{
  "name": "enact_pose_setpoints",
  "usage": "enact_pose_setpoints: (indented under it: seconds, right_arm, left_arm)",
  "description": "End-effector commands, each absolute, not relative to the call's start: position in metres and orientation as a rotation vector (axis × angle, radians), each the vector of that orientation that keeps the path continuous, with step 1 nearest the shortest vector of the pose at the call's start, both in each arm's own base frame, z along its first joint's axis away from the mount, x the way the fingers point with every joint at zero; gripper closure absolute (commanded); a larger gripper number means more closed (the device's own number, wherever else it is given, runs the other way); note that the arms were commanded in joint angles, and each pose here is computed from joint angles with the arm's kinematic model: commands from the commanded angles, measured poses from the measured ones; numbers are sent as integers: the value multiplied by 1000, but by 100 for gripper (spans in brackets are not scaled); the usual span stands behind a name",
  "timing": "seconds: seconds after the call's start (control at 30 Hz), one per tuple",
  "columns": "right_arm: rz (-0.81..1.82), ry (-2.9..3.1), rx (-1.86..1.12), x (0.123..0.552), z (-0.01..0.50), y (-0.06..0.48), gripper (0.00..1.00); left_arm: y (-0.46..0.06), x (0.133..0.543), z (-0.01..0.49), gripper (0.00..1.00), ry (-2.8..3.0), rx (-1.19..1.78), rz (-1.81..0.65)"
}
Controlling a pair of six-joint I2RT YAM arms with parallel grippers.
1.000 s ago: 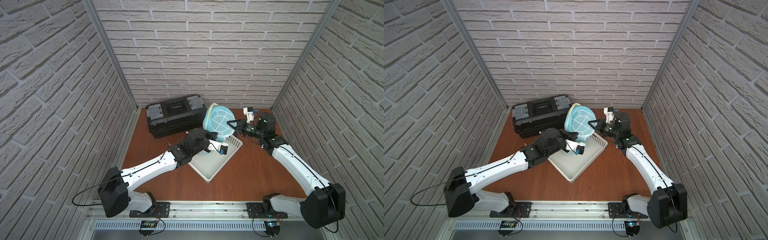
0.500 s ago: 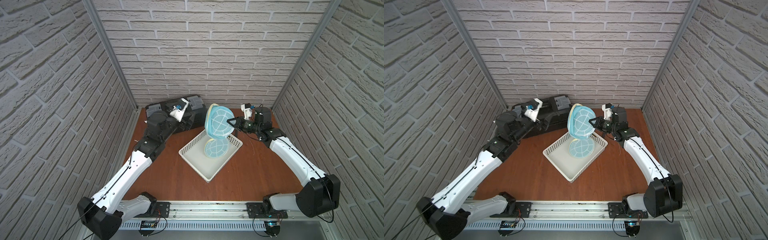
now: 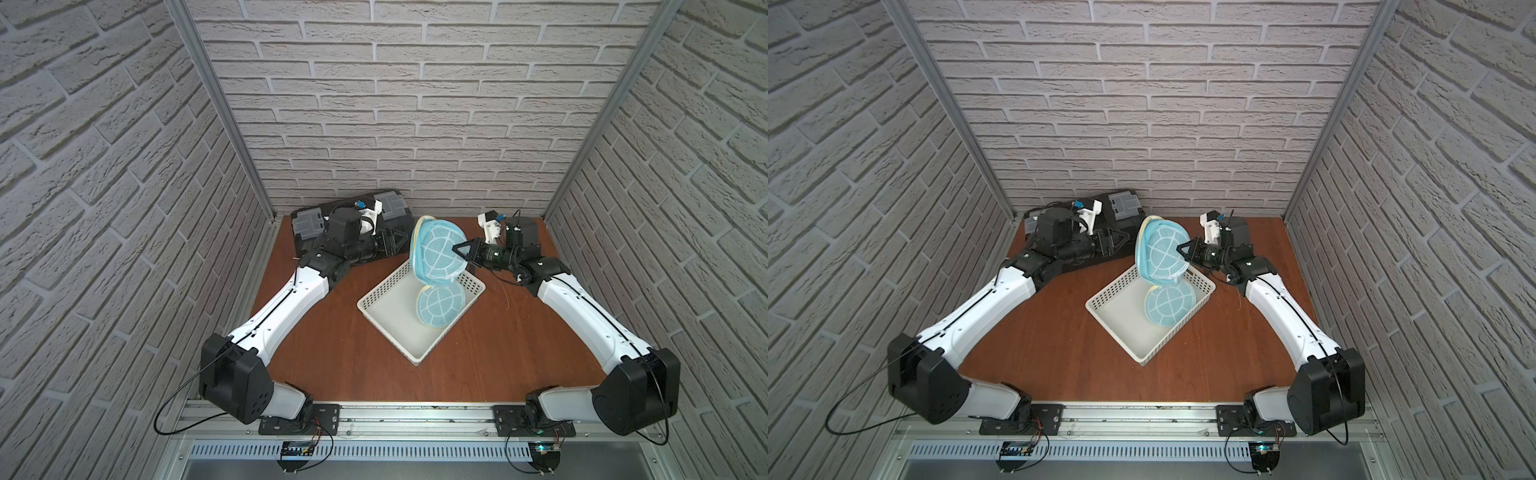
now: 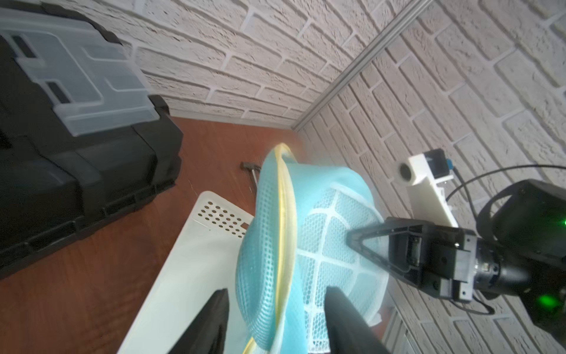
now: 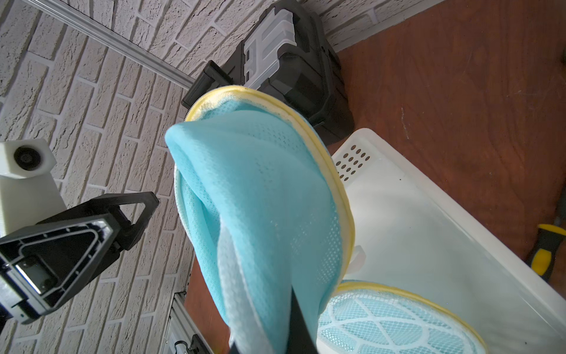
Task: Turn the laundry bag inside out
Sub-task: Turn over the laundry bag.
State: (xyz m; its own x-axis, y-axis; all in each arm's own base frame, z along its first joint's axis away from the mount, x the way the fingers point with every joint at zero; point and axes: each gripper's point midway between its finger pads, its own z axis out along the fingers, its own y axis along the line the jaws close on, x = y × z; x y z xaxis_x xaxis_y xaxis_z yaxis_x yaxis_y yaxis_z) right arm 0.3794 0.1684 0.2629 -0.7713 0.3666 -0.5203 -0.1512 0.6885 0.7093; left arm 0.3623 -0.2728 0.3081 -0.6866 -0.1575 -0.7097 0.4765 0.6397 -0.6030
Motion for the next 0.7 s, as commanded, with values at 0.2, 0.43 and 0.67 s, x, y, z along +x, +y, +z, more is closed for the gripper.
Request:
enact_pose_setpoints:
  seconds: [0.2,0.43,0.67]
  right_arm:
    - [1052,2186,81,378,284,178,97]
    - [1068,2170,60,377,291,181,97]
    - [1065,2175,59,377,289,181,97]
  left_arm:
    - [-284,368,293,49,2165,344,-891]
    - [-290,384,285,56,2180,384,-857]
    - [-293,389,284,55,2179,401,-869]
